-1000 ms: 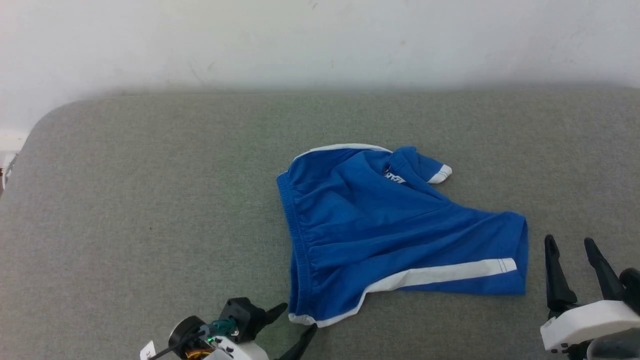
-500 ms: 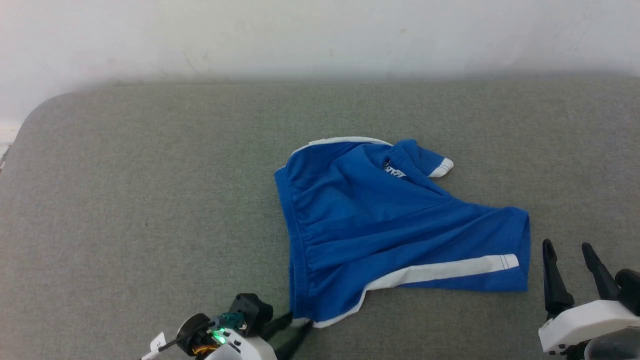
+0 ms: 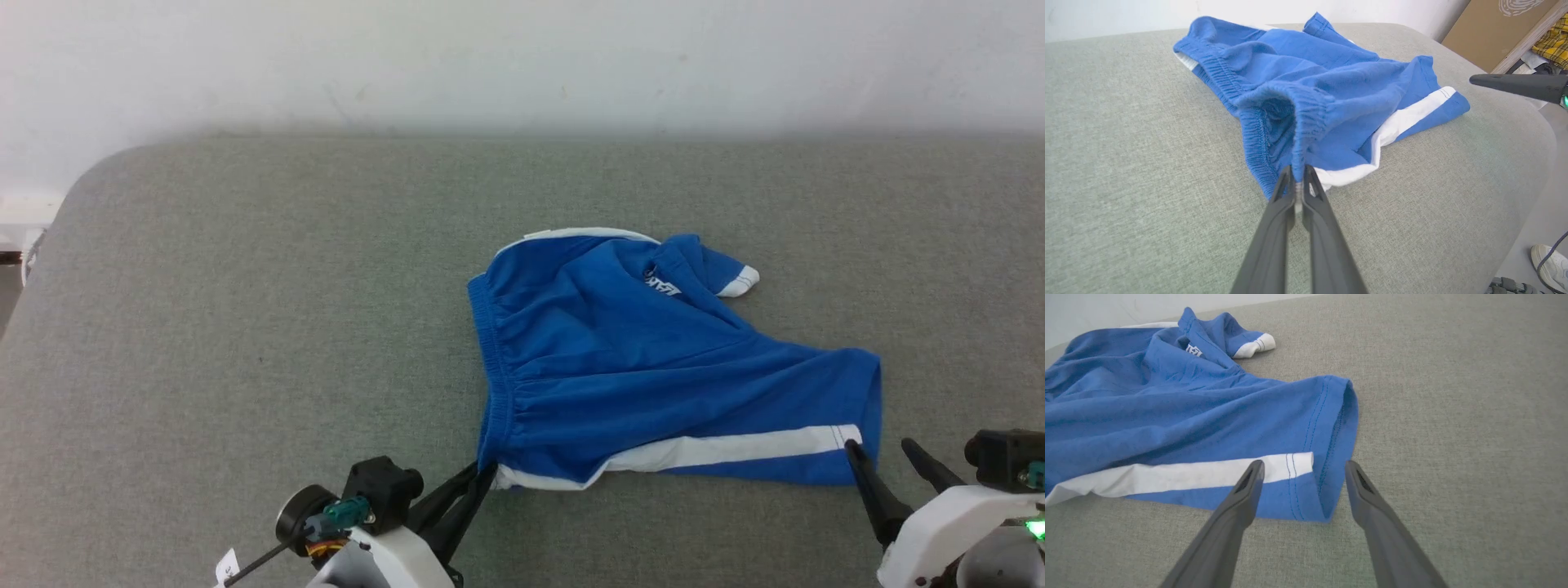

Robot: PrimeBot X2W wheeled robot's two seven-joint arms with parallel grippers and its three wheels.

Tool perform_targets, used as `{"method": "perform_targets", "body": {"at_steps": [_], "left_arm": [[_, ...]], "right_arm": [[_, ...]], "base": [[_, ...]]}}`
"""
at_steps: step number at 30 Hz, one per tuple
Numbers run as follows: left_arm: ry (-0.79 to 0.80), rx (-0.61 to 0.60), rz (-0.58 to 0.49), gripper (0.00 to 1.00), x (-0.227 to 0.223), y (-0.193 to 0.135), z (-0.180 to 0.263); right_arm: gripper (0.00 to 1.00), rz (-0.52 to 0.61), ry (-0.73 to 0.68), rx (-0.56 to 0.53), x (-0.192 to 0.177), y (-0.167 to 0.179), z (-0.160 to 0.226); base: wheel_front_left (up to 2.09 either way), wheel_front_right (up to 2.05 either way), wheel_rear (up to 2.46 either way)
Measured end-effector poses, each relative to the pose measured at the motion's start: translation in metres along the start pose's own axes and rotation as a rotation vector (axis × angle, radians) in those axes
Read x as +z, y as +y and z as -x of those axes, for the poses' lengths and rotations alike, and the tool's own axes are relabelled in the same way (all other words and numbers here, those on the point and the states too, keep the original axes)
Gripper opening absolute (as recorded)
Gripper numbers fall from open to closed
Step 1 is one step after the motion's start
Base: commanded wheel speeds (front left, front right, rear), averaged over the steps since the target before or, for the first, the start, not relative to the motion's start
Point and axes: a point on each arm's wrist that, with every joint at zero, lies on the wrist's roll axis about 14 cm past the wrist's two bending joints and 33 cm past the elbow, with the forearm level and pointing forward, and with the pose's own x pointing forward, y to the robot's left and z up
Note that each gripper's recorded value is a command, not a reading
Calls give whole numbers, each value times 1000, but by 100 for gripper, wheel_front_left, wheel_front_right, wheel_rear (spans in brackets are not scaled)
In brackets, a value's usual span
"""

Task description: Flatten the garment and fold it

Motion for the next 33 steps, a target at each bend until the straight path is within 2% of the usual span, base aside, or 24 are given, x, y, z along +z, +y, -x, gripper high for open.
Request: {"method": "perform_targets", "body": {"at_steps": [10, 20, 28, 29, 30, 33], "left_arm": [[-7, 10, 3, 0, -1, 1, -1], [-12, 24, 0, 0, 1, 6, 0], [4, 19, 7, 0, -4, 6, -2], [6, 18, 8, 0, -5, 6, -3], [7, 18, 9, 0, -5, 6, -3], [11, 18, 9, 0, -6, 6, -3]], "right_arm": [[100, -40, 165, 86, -14, 17, -15], [100, -19, 210, 76, -17, 11, -27], [100, 13, 247, 116, -25, 22, -32], [45, 16, 246, 119, -24, 23, -33], [0, 21, 242, 121, -23, 23, -33], [0, 37, 235, 125, -22, 22, -33]], "base": [[0, 0, 0], [0, 0, 0], [0, 0, 0], [0, 0, 0], [0, 0, 0], [0, 0, 0]]}}
